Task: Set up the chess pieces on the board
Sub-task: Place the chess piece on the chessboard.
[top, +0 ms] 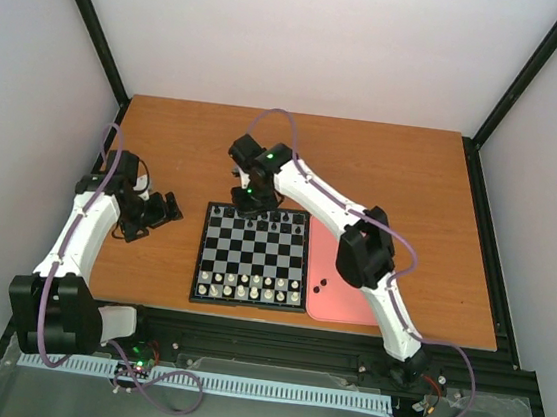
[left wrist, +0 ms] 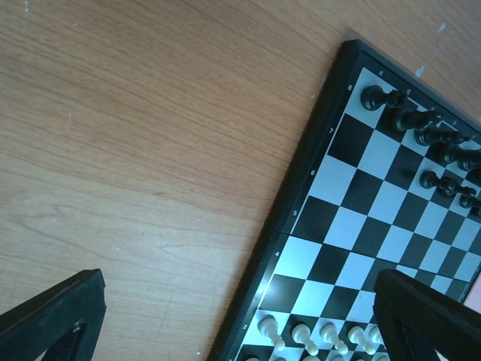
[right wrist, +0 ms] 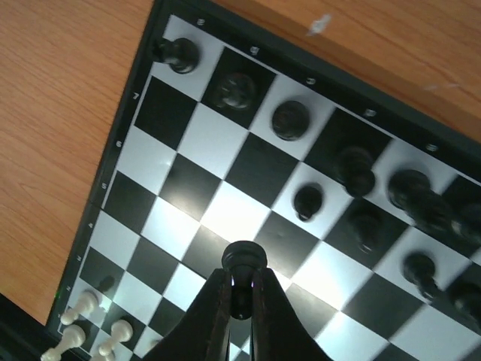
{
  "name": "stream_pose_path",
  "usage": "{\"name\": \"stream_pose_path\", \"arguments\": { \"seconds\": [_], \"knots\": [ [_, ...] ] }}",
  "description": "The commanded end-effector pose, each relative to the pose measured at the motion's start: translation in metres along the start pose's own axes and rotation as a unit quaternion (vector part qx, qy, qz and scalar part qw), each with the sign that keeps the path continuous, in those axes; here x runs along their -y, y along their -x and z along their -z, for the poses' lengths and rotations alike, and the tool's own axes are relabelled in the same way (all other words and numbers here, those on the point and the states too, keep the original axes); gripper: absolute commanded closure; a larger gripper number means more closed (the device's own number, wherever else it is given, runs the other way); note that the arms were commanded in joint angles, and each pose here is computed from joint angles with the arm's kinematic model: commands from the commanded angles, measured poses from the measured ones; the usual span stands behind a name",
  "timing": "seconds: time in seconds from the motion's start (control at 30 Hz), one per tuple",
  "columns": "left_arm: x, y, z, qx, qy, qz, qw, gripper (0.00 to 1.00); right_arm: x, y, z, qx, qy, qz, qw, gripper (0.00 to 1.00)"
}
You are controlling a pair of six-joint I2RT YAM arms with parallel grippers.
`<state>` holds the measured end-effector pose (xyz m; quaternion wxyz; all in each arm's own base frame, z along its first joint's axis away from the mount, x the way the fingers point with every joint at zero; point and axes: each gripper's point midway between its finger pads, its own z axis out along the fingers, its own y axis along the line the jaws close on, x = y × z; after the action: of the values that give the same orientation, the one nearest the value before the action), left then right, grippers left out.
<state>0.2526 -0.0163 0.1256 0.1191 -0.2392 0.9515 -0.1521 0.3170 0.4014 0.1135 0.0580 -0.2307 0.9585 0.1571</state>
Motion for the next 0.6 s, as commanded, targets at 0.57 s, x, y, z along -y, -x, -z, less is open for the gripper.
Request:
{"name": "stream_pose_path", "arguments": {
  "seconds": [0.57],
  "knots": [
    [0.018, 0.003, 0.003, 0.006, -0.052, -0.003, 0.999, 0.0, -0.024, -0.001, -0.044, -0.044, 0.028, -0.001, 0.999, 0.96]
  ]
}}
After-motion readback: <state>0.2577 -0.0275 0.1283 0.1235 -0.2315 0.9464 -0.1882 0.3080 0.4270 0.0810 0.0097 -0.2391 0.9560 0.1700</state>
